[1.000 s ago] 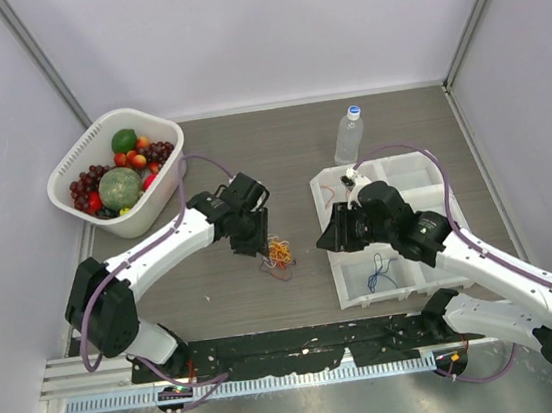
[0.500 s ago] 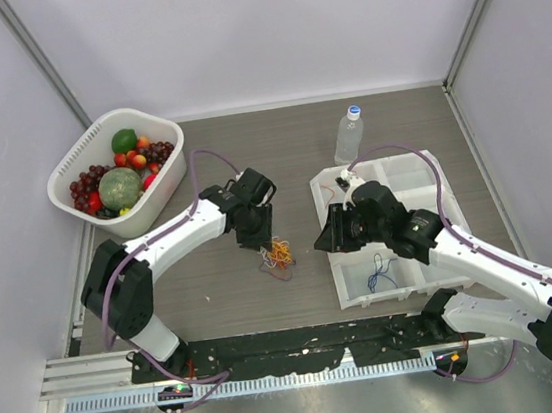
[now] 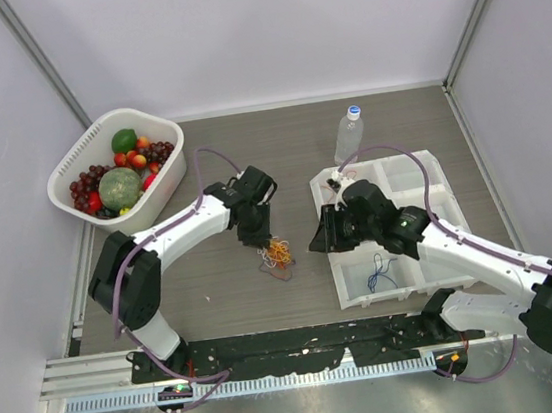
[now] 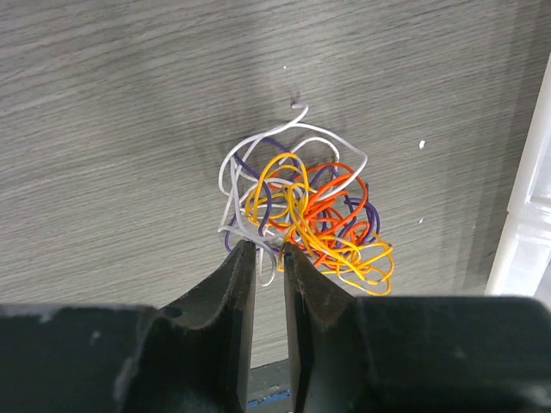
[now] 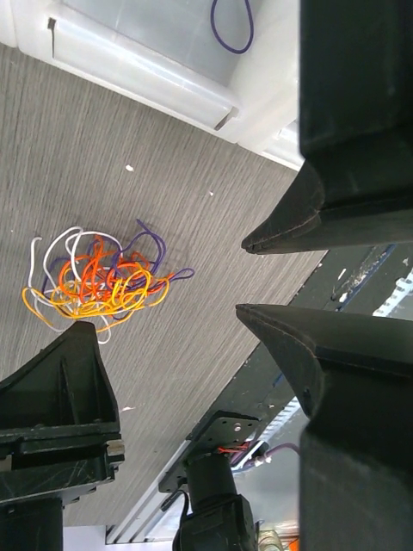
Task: Untangle the cables
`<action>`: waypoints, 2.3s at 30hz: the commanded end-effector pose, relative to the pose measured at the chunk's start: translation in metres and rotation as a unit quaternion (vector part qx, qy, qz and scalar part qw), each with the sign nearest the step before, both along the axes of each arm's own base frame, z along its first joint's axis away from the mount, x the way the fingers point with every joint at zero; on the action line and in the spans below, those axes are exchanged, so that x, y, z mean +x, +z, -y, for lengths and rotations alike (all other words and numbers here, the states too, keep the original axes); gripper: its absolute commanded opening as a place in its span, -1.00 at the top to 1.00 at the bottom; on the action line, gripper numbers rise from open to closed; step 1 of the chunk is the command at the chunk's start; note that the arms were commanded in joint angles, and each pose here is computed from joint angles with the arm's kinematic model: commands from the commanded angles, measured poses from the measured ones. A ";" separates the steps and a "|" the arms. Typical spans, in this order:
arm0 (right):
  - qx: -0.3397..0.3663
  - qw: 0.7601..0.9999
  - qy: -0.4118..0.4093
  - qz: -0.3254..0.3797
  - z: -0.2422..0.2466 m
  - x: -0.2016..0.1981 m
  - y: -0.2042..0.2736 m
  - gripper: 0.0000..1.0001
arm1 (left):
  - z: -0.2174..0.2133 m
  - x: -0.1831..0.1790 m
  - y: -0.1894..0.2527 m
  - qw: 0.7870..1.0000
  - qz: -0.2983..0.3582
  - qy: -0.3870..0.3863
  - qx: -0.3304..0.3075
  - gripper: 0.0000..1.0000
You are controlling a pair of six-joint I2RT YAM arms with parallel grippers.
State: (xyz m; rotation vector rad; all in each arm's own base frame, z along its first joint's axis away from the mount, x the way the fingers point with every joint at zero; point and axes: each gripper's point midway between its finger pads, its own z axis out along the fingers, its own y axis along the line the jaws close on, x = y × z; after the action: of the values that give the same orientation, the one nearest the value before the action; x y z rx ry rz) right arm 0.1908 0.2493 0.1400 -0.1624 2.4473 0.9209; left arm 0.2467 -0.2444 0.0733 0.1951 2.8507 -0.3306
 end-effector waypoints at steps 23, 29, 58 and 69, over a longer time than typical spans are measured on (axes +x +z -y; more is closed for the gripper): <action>0.046 0.998 -0.034 -0.008 -0.099 0.058 -0.066 0.13 | 0.018 -0.029 0.153 0.975 0.083 0.004 -0.208 1.00; -0.016 0.998 -0.020 -0.053 -0.099 0.055 -0.114 0.28 | 0.013 -0.033 0.296 0.925 0.216 -0.023 -0.311 1.00; -0.076 0.994 -0.031 0.075 -0.056 0.067 0.013 -0.04 | -0.065 -0.073 0.569 0.731 0.506 0.025 -0.458 1.00; 0.072 0.957 0.041 0.276 -0.033 0.029 0.205 -0.26 | 0.014 -0.067 0.421 0.873 0.268 -0.093 -0.396 1.00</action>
State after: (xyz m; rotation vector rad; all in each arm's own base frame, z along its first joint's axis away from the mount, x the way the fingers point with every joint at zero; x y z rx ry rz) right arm 0.2345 0.2804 0.2812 -0.2772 2.0714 0.8357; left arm 0.1922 -0.2272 0.5539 0.1832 1.7147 -1.1327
